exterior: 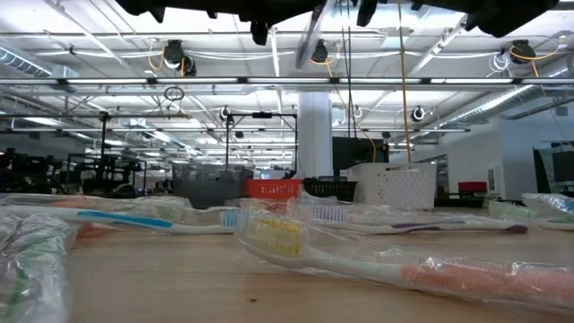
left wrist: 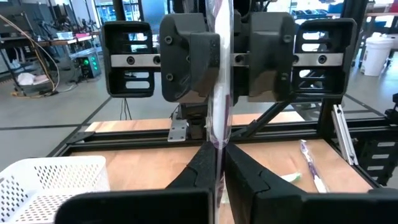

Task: Pick & Place Toothbrushes
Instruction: Put the violet toothbrush into the orange bin

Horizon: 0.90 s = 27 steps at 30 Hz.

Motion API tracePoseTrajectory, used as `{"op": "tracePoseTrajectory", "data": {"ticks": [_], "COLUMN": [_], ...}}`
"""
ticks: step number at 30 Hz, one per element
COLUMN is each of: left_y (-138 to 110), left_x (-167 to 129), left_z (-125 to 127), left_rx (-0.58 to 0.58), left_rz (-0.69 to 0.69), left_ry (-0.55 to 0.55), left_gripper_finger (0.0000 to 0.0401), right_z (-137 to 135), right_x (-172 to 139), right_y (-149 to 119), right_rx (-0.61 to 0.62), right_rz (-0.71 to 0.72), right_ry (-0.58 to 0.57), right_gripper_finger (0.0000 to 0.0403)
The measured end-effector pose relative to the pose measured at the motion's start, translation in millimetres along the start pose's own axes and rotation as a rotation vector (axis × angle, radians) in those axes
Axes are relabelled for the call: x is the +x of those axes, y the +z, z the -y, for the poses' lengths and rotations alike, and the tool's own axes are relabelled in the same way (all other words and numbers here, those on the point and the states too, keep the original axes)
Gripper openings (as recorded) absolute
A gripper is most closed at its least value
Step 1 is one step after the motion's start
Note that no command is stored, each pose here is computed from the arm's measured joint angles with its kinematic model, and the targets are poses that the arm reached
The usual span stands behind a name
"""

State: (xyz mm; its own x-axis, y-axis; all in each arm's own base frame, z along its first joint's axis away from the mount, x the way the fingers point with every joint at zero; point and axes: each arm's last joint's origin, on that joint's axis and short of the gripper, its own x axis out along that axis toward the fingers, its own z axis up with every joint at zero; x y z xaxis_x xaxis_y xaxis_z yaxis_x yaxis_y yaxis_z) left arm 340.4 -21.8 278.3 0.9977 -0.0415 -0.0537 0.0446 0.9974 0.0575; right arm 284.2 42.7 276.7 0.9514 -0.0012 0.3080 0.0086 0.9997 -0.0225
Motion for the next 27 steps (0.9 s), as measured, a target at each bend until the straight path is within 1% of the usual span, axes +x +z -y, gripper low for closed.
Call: {"op": "tracePoseTrajectory", "data": {"ticks": [4,5,11,27], "left_y": [-0.2,-0.3,-0.4,-0.4], "left_x": [0.0,0.0,0.0,0.0], "left_z": [0.3,0.4,0.8,0.7], "left_rx": [0.000,0.000,-0.002,-0.002], "left_rz": [-0.002,-0.003,-0.005,-0.005], "left_ry": [-0.004,-0.005,-0.001,0.001], "left_gripper_finger": [0.0006,0.0011,0.0038,0.0044], "right_z": [0.1,0.1,-0.2,-0.4], "right_x": [0.0,0.0,0.0,-0.1], "right_y": [-0.5,-0.9,-1.4,-3.4], "right_rx": [-0.002,-0.003,-0.011,-0.024], "right_rz": [-0.006,-0.010,-0.015,-0.036], "right_ry": [-0.002,-0.001,0.003,0.007], "right_gripper_finger": [0.0018,0.0014,0.0014,0.0013]}}
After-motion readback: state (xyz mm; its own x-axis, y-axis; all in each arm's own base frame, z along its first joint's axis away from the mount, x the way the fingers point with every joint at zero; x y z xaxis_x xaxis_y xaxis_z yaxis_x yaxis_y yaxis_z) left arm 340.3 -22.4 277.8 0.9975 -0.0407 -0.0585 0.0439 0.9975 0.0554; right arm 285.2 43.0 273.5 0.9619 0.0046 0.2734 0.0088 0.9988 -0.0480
